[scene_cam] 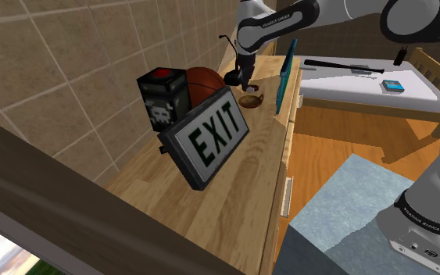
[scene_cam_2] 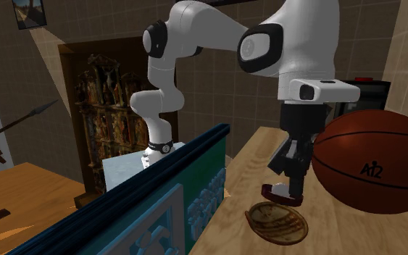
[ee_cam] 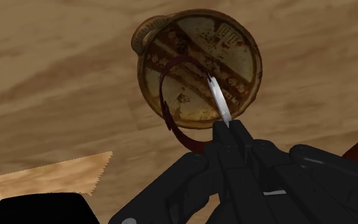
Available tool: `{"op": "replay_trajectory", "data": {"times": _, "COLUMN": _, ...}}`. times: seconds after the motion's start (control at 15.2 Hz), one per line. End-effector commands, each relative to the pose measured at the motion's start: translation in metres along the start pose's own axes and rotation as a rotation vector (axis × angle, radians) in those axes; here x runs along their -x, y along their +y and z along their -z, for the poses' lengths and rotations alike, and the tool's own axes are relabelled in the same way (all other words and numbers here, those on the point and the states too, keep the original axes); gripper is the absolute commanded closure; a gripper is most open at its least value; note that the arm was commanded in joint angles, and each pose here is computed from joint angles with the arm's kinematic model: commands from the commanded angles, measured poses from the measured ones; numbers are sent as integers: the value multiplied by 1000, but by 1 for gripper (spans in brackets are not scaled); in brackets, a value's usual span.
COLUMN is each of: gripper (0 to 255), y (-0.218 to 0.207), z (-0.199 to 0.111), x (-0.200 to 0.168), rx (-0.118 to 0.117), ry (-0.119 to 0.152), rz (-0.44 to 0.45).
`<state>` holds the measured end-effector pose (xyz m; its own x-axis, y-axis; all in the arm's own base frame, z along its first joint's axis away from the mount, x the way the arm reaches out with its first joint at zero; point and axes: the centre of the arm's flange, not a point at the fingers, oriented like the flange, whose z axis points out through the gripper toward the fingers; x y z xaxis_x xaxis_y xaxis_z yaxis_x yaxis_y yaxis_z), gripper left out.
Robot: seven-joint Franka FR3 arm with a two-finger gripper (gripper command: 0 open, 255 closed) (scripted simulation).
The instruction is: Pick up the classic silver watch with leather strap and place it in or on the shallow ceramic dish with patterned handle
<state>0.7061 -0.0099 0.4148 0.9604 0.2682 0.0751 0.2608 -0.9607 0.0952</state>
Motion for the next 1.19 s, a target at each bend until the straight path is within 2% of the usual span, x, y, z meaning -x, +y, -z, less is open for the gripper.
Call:
{"op": "replay_trajectory", "data": {"times": 0.0, "gripper": 255, "y": 0, "z": -11, "x": 1, "rx": 0, "ry": 0, "rz": 0}}
{"op": "replay_trajectory", "data": {"times": 0.07, "gripper": 255, "y": -1, "z": -20, "x": 2, "rx": 0, "ry": 0, "rz": 0}}
{"op": "replay_trajectory", "data": {"times": 0.59, "gripper": 255, "y": -1, "z": -20, "x": 2, "rx": 0, "ry": 0, "rz": 0}}
{"op": "replay_trajectory", "data": {"times": 0.66, "gripper": 0, "y": -1, "z": -20, "x": 2, "rx": 0, "ry": 0, "rz": 0}}
{"op": "replay_trajectory", "data": {"times": 0.99, "gripper": 0, "y": -1, "z": -20, "x": 2, "rx": 0, "ry": 0, "rz": 0}}
{"op": "replay_trajectory", "data": {"times": 1.12, "gripper": 0, "y": -1, "z": 6, "x": 2, "rx": 0, "ry": 0, "rz": 0}}
